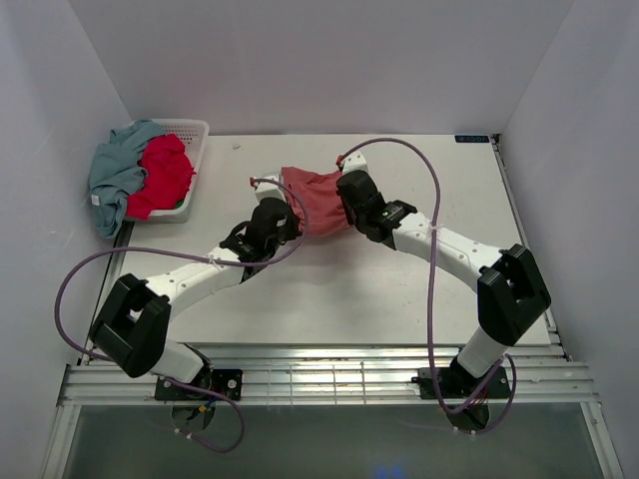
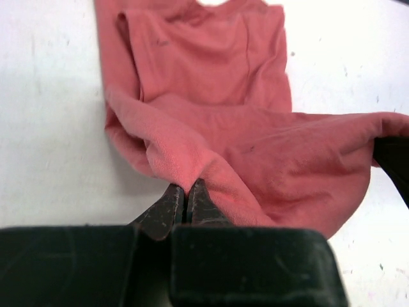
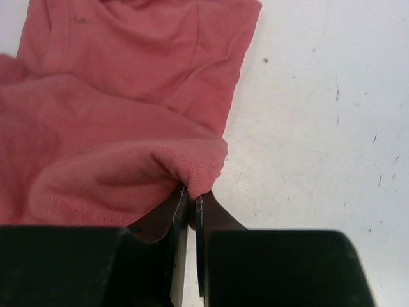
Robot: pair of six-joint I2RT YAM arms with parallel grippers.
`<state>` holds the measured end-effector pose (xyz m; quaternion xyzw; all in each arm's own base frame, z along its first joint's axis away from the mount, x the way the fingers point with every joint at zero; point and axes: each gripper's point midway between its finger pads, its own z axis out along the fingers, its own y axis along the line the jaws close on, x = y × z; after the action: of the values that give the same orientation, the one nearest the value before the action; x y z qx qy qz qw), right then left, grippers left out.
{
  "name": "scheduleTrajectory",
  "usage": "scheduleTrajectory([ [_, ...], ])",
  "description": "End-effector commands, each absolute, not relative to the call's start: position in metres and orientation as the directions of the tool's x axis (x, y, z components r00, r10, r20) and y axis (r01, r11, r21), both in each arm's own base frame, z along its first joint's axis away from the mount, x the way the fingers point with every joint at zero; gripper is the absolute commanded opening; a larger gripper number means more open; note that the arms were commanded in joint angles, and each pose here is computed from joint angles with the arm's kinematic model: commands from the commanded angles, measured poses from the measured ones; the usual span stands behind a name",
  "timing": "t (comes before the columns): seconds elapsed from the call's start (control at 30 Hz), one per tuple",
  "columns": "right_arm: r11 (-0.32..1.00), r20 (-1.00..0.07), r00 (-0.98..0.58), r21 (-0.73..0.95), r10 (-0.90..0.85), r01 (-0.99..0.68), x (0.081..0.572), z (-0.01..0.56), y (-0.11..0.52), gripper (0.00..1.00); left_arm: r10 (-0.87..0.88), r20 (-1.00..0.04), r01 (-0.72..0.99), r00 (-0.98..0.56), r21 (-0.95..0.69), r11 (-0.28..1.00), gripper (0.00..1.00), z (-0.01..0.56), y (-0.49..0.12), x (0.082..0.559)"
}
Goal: Fold and stack the t-shirts
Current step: Fold the tshirt
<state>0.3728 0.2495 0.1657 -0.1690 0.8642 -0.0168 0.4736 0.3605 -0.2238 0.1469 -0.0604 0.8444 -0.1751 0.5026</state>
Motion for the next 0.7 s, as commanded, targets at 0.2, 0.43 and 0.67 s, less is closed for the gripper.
scheduleTrajectory([
  [0.2,0.968,-0.907,-0.378,-0.104,-0.187,-0.229,0.481,0.187,0.264,0.08,-0.306,-0.904,0.105,-0.299,-0.35,0.931,0.0,0.163,-0.237,0.444],
  [0.43,0.962,-0.91,-0.36,-0.121,-0.205,-0.244,0.538,0.165,0.273,0.08,-0.317,-0.915,0.057,-0.25,-0.341,0.938,0.0,0.147,-0.231,0.496],
  [0.67,0.971,-0.923,-0.333,-0.132,-0.195,-0.201,0.562,0.169,0.265,0.08,-0.345,-0.914,0.025,-0.215,-0.359,0.933,0.0,0.151,-0.219,0.53],
])
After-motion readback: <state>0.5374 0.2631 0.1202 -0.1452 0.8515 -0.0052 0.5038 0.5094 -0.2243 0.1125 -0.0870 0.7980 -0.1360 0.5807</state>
